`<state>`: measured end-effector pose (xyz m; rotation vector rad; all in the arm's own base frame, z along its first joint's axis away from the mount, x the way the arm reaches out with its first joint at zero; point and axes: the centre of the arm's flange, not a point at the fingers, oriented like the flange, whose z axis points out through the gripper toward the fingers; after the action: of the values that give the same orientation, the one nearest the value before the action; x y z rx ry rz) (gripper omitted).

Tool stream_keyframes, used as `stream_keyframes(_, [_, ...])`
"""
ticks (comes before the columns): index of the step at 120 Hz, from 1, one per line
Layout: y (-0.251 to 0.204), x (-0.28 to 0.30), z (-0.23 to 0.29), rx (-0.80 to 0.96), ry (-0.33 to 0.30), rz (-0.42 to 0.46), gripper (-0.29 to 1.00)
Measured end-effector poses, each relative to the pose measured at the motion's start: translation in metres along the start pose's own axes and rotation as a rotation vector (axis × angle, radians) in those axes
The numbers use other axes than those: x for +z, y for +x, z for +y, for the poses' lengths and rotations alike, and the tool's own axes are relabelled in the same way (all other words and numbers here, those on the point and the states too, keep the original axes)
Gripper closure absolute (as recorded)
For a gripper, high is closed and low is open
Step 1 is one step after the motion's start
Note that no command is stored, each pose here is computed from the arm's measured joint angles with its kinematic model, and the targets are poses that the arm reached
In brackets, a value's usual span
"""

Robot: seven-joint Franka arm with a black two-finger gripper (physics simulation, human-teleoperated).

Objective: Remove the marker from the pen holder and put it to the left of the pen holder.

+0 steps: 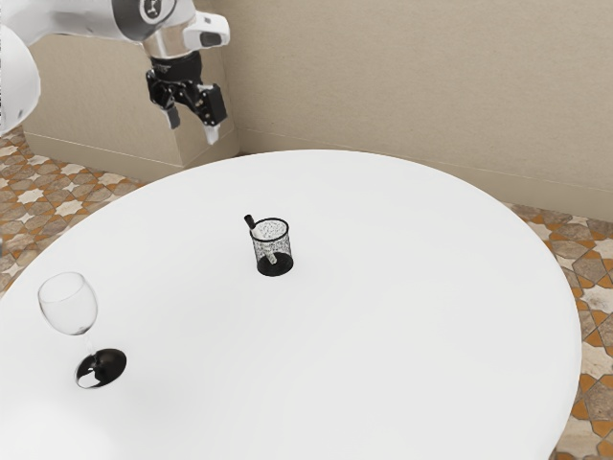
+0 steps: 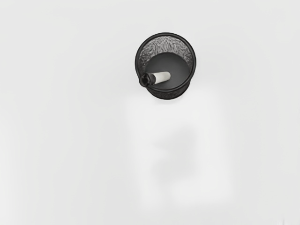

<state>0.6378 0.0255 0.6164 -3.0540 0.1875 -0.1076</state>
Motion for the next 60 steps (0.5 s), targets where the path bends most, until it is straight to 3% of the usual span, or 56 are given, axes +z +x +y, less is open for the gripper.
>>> stream_keyframes(18, [0.003,0.004,0.016,0.028,-0.030,0.001,0.00])
stream_keyframes(24, [-0.014,0.006,0.021,0.038,-0.080,0.001,0.00])
stream_keyframes(32, [-0.025,0.046,0.044,0.071,-0.115,-0.063,0.00])
stream_keyframes(43, [-0.005,0.137,0.054,0.031,-0.121,-0.157,0.00])
stream_keyframes(60, [0.010,0.223,0.067,-0.031,-0.187,-0.200,0.00])
